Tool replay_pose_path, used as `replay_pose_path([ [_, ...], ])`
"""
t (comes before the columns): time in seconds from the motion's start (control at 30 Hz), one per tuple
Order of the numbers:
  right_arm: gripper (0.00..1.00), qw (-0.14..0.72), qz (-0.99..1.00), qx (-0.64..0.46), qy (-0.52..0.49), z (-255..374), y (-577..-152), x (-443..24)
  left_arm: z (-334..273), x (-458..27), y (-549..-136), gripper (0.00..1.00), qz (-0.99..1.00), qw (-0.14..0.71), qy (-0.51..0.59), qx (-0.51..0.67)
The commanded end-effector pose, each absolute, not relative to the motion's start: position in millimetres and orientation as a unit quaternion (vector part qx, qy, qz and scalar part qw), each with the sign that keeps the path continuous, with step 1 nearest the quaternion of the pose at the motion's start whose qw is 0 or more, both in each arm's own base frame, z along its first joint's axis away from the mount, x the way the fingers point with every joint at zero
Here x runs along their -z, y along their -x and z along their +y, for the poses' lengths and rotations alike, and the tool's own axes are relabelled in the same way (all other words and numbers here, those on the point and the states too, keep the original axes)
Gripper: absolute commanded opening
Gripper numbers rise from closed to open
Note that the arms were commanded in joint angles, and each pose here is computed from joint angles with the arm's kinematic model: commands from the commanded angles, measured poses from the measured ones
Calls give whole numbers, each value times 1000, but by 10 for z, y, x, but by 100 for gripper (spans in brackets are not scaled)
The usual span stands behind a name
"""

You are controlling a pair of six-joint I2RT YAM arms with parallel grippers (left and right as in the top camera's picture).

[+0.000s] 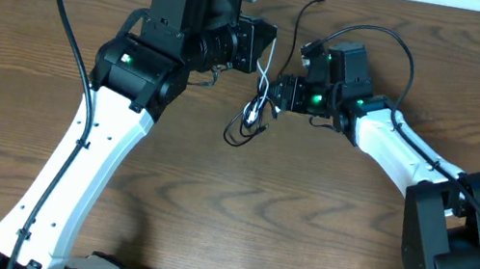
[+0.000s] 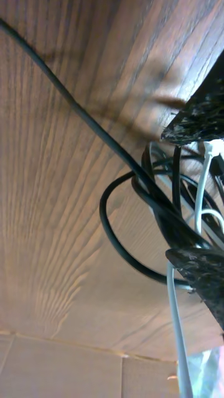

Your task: Untangle cables

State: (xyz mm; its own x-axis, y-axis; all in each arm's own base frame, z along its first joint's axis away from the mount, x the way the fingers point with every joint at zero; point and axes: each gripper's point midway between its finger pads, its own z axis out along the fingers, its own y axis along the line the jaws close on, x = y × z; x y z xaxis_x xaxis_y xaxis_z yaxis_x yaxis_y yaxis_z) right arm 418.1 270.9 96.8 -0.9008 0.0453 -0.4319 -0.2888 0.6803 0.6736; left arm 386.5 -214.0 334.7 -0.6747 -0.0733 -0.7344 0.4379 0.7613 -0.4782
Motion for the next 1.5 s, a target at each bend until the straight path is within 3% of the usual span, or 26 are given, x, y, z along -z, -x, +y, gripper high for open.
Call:
replay_pose_path([
  [0.0, 49, 193, 890, -408, 64, 2794, -4105, -967, -2138, -3459, -3831, 8, 848, 395, -107, 338],
  [0.37, 40, 165, 898, -405, 44, 3023, -3980, -799, -2133, -3436, -3818, 7, 850, 391, -106, 336],
  [0.63, 12, 107, 916, -386, 18, 3069, -3860, -270, -2128, -3411, -3804, 8, 853, 385, -105, 335],
  [0.8, 1, 84, 923, -374, 8, 3037, -3808, -40, -2120, -3412, -3812, 7, 853, 387, -104, 333],
  [1.03, 1, 81, 931, -357, -3, 2963, -3813, 36, -1936, -3523, -3954, 8, 846, 422, -83, 316],
  [1.23, 1, 78, 937, -340, -22, 2813, -3852, 90, -1513, -4170, -4055, 7, 788, 526, -52, 315],
  [1.47, 1, 71, 938, -335, -45, 2693, -3886, 113, -1127, -4836, -3817, 8, 727, 619, -38, 295],
])
